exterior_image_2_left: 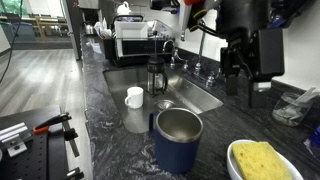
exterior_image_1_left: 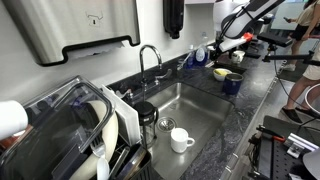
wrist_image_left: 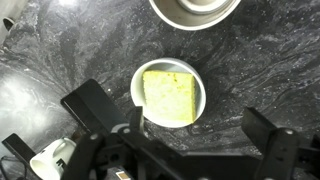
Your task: Take the kitchen sponge out of the white bowl and use it to scrub the counter
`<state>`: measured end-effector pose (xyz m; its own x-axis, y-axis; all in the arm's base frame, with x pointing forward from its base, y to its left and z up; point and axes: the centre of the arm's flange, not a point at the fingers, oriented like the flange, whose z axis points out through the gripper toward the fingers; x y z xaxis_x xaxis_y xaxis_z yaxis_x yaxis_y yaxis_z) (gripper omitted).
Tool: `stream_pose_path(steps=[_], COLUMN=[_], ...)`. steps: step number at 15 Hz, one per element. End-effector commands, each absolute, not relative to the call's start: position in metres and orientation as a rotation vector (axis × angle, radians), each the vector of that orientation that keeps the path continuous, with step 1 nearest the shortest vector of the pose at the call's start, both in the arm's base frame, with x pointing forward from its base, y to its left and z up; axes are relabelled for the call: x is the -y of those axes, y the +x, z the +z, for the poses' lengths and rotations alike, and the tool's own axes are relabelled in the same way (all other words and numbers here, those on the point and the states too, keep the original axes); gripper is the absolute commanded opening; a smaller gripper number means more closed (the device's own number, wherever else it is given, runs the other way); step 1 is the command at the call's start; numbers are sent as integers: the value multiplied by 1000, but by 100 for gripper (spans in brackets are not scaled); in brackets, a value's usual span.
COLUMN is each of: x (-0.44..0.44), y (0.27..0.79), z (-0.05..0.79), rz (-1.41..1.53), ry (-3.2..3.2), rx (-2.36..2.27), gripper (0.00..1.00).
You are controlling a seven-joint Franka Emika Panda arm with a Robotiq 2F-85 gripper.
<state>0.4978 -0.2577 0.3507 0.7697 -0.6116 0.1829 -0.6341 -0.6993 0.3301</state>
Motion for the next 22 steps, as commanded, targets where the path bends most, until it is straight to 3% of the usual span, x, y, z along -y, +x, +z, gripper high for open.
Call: stream_pose_path(steps=[1,22], x=[280,326], y=[523,526], z=[329,274], rz=[99,89], ry=[2644,2779], rx=[969,996], gripper=[100,100])
